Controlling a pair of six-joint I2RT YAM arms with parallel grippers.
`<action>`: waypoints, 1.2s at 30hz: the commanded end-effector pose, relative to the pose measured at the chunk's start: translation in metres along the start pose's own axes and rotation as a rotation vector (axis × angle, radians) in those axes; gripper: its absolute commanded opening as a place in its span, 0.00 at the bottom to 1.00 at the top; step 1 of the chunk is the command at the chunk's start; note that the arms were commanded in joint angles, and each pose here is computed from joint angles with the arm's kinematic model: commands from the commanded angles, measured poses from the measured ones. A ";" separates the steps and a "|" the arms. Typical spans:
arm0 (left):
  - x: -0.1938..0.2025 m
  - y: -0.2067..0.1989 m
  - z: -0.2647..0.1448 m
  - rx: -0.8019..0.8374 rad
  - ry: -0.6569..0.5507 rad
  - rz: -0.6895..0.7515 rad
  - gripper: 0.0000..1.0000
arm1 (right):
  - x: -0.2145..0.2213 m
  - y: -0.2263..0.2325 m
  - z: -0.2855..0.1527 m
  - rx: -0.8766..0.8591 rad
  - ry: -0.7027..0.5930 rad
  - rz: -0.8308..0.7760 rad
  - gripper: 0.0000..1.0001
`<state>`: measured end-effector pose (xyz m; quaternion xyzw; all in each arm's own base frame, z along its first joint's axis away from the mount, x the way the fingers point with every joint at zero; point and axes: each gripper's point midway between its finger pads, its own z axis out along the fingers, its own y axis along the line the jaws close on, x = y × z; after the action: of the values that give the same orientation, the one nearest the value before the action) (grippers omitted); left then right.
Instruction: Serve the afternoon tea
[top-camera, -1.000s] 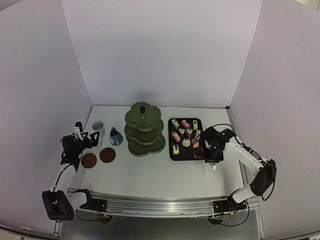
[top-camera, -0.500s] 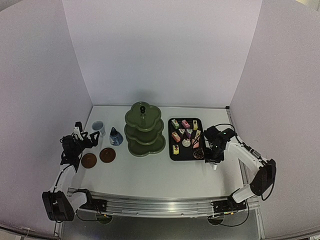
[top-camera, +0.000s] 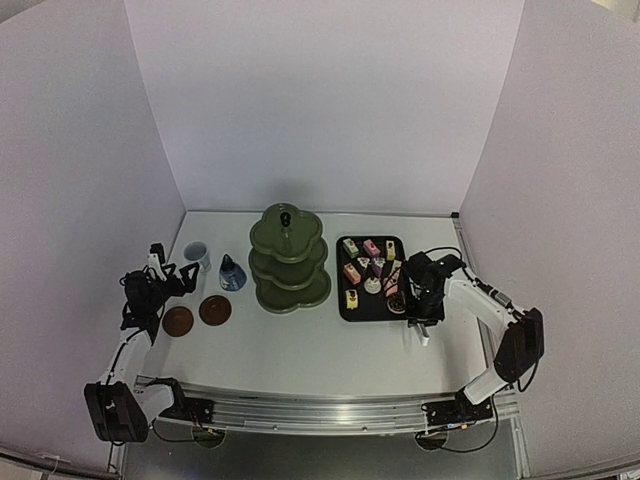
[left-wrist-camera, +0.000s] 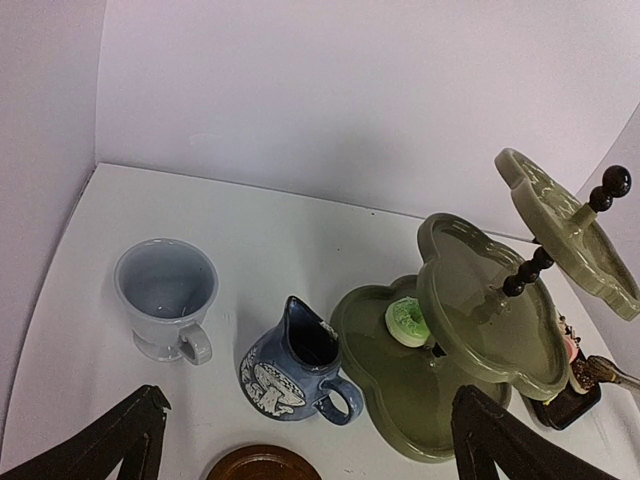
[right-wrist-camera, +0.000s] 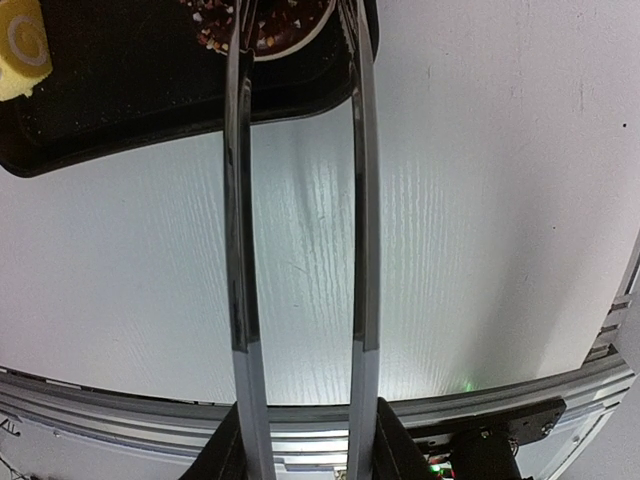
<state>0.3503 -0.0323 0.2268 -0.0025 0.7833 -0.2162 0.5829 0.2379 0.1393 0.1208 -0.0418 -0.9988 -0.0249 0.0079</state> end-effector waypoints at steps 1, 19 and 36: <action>-0.012 -0.005 -0.001 0.016 -0.028 0.023 1.00 | -0.006 0.003 -0.012 -0.009 -0.016 -0.005 0.33; -0.007 -0.005 0.000 0.020 -0.024 0.008 1.00 | -0.006 -0.003 -0.026 0.014 -0.010 0.039 0.34; -0.006 -0.003 -0.001 0.012 -0.027 0.011 1.00 | -0.009 0.016 -0.002 -0.072 0.057 0.037 0.31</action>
<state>0.3509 -0.0323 0.2252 -0.0027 0.7845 -0.2161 0.5812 0.2461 0.1446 0.1278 -0.0600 -0.9971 -0.0375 0.0263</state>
